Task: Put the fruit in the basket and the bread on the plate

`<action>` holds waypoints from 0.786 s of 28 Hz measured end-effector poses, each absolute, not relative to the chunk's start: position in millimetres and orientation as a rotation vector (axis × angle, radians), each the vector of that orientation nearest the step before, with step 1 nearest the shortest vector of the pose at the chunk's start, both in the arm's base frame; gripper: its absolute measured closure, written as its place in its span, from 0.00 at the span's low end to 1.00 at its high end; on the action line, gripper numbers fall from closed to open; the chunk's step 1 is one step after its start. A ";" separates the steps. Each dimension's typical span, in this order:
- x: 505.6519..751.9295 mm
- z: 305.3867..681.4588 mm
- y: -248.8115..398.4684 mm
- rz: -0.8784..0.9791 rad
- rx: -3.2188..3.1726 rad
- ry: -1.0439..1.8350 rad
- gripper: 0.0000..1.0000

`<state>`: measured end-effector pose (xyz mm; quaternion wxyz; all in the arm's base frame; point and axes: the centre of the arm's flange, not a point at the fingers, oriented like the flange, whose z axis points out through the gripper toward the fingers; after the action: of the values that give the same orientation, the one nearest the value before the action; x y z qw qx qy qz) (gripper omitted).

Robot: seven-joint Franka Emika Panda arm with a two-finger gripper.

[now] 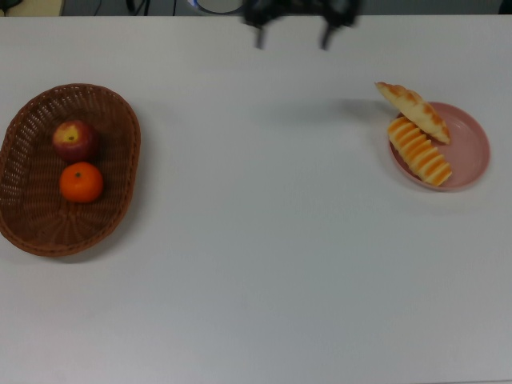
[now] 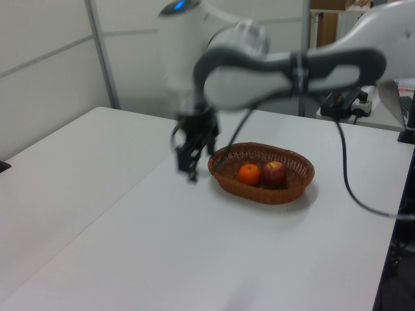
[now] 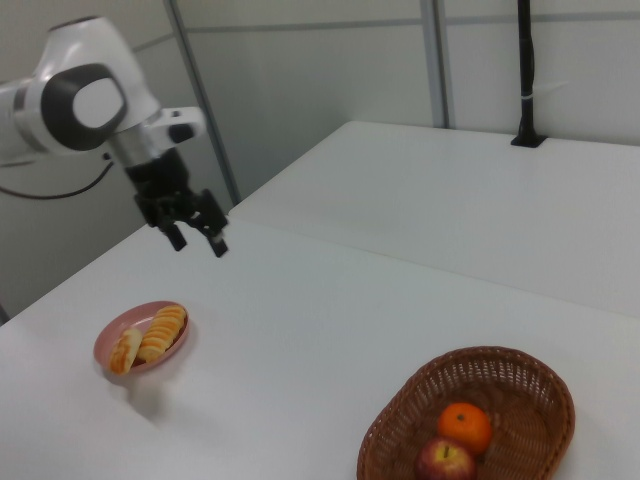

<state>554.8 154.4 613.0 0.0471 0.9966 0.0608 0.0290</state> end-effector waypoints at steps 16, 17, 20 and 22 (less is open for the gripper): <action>548.3 621.3 28.3 -0.032 3.184 -0.068 0.00; 548.4 621.2 25.5 -0.033 3.186 -0.077 0.00; 548.4 620.4 23.5 -0.035 3.186 -0.083 0.00; 548.3 619.3 25.1 -0.039 3.185 -0.078 0.00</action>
<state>548.3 25.1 619.3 -0.0220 0.9994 -0.0243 -0.0121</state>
